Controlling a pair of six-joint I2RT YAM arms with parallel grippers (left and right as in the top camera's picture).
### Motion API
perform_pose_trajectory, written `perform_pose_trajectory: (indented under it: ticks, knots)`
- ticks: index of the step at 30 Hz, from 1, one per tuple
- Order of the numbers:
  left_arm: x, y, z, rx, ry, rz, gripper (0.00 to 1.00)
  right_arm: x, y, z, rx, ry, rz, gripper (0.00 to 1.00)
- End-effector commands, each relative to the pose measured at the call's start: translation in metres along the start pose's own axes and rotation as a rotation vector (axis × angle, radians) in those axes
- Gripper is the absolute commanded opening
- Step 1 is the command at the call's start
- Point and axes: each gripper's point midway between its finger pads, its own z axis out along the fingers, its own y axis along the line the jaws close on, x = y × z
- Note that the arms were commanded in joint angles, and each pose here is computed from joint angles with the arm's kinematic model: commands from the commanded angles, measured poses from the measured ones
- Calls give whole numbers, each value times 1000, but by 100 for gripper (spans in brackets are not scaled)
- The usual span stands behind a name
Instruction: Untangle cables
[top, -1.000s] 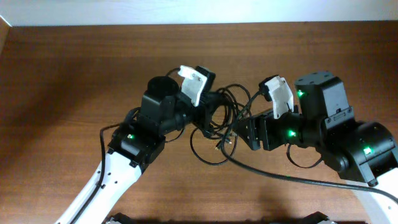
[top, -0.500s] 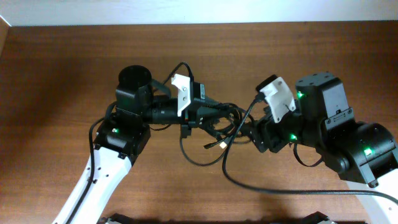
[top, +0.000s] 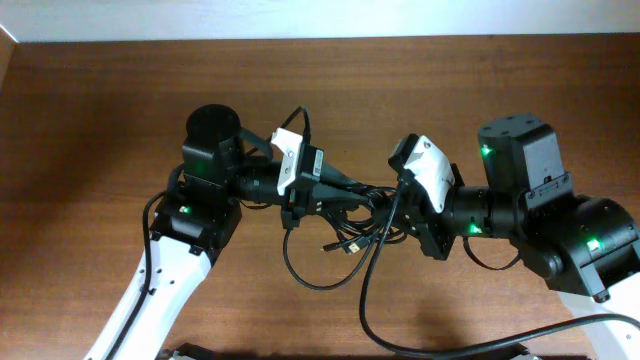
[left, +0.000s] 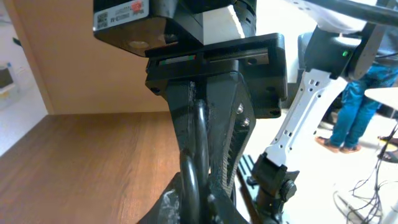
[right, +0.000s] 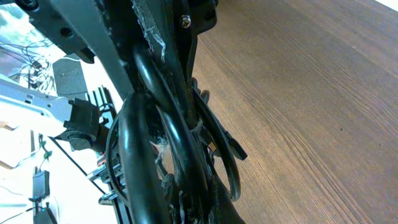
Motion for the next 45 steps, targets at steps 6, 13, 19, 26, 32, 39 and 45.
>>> perform_pose_trajectory:
  ticks: [6, 13, 19, 26, 32, 39, 45]
  knots:
    - [-2, 31, -26, -174, 3, -111, 99, 10, -77, -21, 476, -9, 350, 4]
    - [39, 72, -56, -472, 80, -380, 99, -16, -70, -19, 411, -121, 382, 4]
    - [44, 94, -42, -643, 134, -304, 99, -16, -57, -14, 335, -109, 377, 4]
    - [48, 100, -29, -734, 192, -223, 93, -17, -38, -9, 216, -95, 351, 4]
    - [49, 99, -26, -727, 195, -224, 9, -19, -26, -6, 143, -95, 342, 4]
    - [51, 109, -37, -809, 209, -217, 0, -16, -27, -6, 154, -82, 351, 17]
    - [54, 126, -59, -938, 331, -12, 0, -5, -55, -13, 331, -61, 380, 97]
